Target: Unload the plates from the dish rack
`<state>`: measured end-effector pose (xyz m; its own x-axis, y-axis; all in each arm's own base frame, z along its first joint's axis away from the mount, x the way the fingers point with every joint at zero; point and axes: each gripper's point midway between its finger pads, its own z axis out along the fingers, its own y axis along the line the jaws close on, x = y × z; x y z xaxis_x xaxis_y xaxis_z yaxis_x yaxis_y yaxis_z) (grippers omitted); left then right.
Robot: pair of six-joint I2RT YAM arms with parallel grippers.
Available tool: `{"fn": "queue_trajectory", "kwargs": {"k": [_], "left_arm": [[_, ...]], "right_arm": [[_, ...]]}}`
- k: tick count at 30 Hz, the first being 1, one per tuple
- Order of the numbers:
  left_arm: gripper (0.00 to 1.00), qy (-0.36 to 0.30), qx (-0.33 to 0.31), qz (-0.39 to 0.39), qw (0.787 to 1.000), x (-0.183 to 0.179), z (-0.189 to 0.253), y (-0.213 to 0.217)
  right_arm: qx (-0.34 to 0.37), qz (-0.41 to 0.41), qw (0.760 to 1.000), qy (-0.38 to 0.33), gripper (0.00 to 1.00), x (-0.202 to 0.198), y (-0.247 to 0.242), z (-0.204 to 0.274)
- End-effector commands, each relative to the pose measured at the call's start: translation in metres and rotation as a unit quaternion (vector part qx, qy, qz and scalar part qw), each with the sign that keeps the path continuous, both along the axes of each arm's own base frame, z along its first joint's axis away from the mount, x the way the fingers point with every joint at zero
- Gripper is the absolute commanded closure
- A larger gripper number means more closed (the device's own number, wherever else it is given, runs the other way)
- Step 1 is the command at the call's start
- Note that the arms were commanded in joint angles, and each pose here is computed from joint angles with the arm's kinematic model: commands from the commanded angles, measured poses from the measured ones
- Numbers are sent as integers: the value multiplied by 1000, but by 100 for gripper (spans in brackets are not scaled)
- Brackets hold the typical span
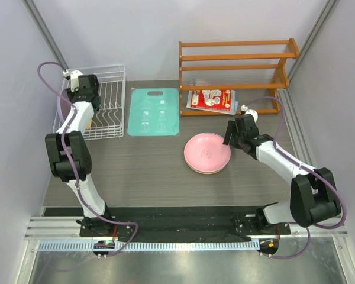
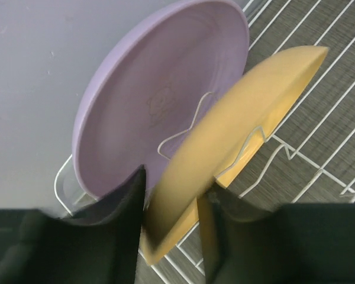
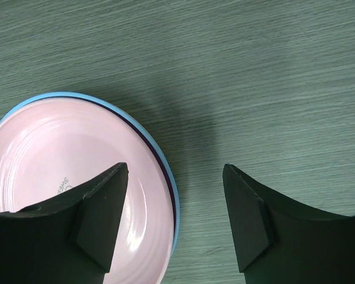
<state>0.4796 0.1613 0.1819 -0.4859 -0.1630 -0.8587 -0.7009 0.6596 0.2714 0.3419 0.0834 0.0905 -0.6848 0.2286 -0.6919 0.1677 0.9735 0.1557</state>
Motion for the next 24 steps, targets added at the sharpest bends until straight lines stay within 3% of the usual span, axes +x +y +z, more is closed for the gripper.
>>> {"fn": "queue_trajectory", "kwargs": {"k": [1, 2, 4, 7, 24], "left_arm": [[75, -32, 19, 12, 999, 9, 20, 10], [82, -33, 22, 18, 999, 8, 22, 11], [85, -28, 23, 20, 999, 7, 20, 12], [99, -30, 21, 19, 999, 4, 23, 12], [100, -64, 63, -9, 996, -34, 126, -7]], "right_arm": [[7, -3, 1000, -14, 29, 8, 0, 2], [8, -2, 1000, -12, 29, 8, 0, 1], [11, -2, 1000, -11, 29, 7, 0, 0], [12, -1, 1000, -7, 30, 7, 1, -2], [27, 2, 999, -21, 29, -2, 2, 12]]}}
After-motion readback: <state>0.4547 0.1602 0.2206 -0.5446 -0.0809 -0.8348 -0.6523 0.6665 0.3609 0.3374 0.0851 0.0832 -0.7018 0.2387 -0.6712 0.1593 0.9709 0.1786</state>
